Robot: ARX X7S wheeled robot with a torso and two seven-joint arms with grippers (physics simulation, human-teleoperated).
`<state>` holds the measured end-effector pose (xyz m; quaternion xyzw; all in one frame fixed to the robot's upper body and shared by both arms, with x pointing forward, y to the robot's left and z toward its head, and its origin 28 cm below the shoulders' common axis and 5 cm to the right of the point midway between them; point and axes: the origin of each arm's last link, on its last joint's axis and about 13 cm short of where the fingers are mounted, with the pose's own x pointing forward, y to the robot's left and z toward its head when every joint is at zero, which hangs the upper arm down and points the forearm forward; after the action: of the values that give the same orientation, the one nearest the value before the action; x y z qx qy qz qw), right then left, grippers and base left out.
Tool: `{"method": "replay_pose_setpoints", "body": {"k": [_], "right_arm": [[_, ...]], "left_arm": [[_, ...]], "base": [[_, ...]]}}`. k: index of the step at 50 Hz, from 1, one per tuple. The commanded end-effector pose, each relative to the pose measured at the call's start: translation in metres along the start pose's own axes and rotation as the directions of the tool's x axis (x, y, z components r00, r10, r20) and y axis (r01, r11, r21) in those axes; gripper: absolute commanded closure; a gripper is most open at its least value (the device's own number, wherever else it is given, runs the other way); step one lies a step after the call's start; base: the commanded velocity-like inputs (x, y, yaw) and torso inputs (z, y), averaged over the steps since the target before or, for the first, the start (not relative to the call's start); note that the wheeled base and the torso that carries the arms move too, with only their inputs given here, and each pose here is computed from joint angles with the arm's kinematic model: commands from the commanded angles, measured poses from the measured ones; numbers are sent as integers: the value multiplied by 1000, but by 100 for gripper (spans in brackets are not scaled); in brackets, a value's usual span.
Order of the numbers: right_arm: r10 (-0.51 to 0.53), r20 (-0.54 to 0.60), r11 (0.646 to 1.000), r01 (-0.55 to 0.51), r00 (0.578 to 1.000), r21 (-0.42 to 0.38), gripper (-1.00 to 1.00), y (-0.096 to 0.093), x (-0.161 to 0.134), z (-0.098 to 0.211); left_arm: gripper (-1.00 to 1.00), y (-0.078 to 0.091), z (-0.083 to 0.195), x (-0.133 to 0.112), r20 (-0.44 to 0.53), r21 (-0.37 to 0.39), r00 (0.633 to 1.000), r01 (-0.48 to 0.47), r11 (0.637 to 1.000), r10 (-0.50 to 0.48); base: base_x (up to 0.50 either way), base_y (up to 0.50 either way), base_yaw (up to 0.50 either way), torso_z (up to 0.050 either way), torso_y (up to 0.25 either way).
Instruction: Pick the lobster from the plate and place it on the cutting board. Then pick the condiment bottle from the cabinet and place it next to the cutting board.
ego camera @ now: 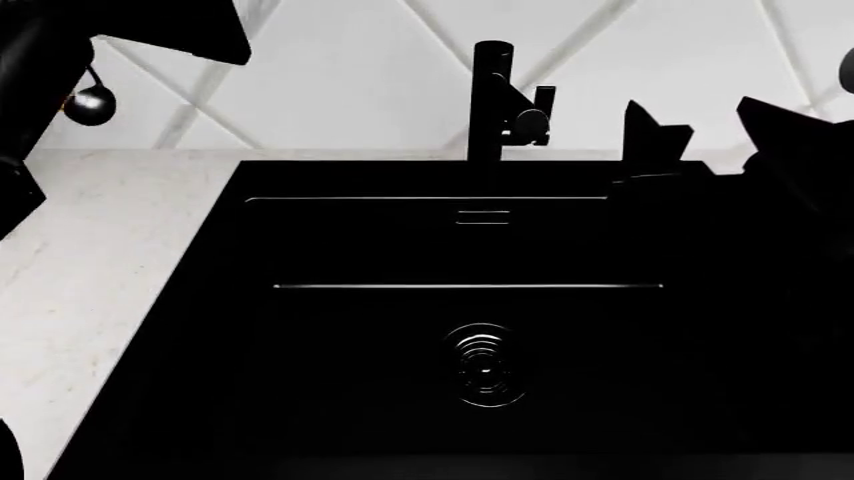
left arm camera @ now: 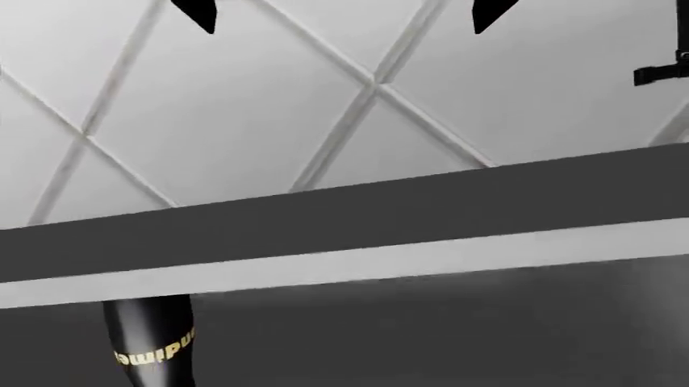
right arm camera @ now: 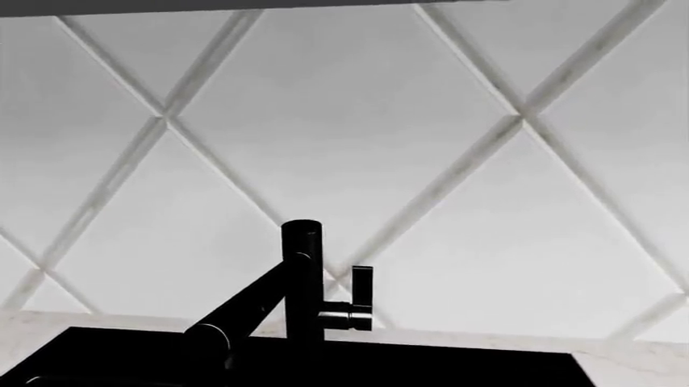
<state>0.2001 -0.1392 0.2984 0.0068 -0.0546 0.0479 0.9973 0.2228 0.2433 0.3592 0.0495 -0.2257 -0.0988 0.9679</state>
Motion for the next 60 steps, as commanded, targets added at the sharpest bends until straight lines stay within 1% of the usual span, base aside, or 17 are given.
{"method": "replay_pose_setpoints", "body": {"k": [1,10,26,33,60], "right_arm": [[1,4,1000,-1,1000,-2,-100,0,-1,2],[3,6,1000,-3,1000,-6,-100,1,-1,4],[9,11,1000,-9,1000,-13,-100,2,-1,8],[6,9,1000,-6,1000,7,-100,1,-2,9],[14,0,1000,-14,1000,3,-100,2,-3,7]], "left_arm": [[-100,-3,33,-10,102,40,995,2,999,-6],[-100,-4,53,-14,125,49,992,-1,999,-6],[-100,-3,62,-15,138,60,990,3,998,-11],[-100,-1,62,-13,133,47,991,0,999,-6],[-100,-1,56,-14,110,45,994,4,999,-9]], "base": [[0,0,0,0,0],[0,0,0,0,0],[0,0,0,0,0],[0,-31,0,0,0],[11,-480,0,0,0]]}}
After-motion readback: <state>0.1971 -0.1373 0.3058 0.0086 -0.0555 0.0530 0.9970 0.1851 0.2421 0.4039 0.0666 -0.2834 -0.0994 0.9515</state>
